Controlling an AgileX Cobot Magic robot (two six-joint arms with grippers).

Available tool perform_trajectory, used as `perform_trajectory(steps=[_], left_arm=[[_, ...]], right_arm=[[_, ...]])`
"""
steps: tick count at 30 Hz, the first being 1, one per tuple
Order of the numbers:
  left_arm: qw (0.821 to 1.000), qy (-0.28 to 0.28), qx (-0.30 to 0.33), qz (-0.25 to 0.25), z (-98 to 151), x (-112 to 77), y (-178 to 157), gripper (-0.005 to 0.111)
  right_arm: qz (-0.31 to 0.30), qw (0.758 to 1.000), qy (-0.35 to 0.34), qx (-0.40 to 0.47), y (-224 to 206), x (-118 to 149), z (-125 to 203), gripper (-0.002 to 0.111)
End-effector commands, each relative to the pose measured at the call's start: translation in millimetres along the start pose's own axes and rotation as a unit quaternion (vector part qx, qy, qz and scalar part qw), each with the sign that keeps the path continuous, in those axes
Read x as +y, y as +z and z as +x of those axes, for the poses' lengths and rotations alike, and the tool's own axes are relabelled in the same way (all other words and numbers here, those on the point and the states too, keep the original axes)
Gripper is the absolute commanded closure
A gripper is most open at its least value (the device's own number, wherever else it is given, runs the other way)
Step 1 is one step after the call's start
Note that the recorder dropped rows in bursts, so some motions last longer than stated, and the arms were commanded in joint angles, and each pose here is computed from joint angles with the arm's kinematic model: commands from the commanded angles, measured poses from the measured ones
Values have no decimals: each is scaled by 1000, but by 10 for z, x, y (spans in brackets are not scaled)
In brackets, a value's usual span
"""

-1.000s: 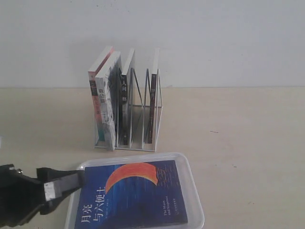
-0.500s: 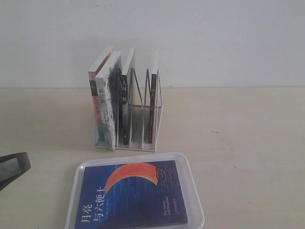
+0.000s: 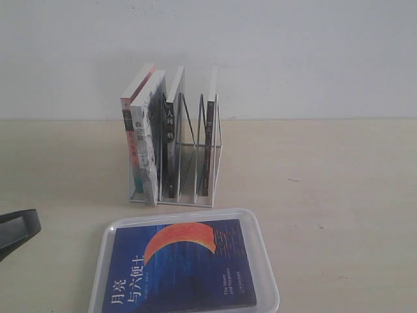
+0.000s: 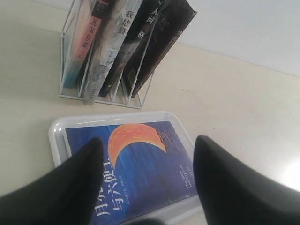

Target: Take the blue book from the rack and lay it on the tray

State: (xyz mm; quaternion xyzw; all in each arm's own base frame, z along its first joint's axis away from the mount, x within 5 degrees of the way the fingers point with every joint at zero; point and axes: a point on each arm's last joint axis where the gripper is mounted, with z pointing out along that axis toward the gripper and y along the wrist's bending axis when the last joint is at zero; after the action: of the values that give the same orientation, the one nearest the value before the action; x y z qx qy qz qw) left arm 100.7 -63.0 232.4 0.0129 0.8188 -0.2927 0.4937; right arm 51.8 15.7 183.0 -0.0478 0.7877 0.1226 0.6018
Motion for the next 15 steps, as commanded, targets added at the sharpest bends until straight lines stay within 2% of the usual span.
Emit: perform_trajectory(steps=[1,8,10,12,15], left_arm=[[1000,7,-3,15,35,-7,1,61],[999,-7,-6,44,190,35,17,87],[999,-5,-7,53,235,46,19,100],[997,-5,-19,72,232,23,15,103],[997,-7,-19,74,236,22,15,103]], right_arm=[[1,1000,-4,-4,-4,-2,-6,108],[1,1000,-4,-4,-4,-2,-6,108],[1,1000,-4,-4,-4,-2,-6,108],[1,1000,-4,-4,-4,-2,-6,108],[1,1000,-4,-4,-4,-2,-6,108]])
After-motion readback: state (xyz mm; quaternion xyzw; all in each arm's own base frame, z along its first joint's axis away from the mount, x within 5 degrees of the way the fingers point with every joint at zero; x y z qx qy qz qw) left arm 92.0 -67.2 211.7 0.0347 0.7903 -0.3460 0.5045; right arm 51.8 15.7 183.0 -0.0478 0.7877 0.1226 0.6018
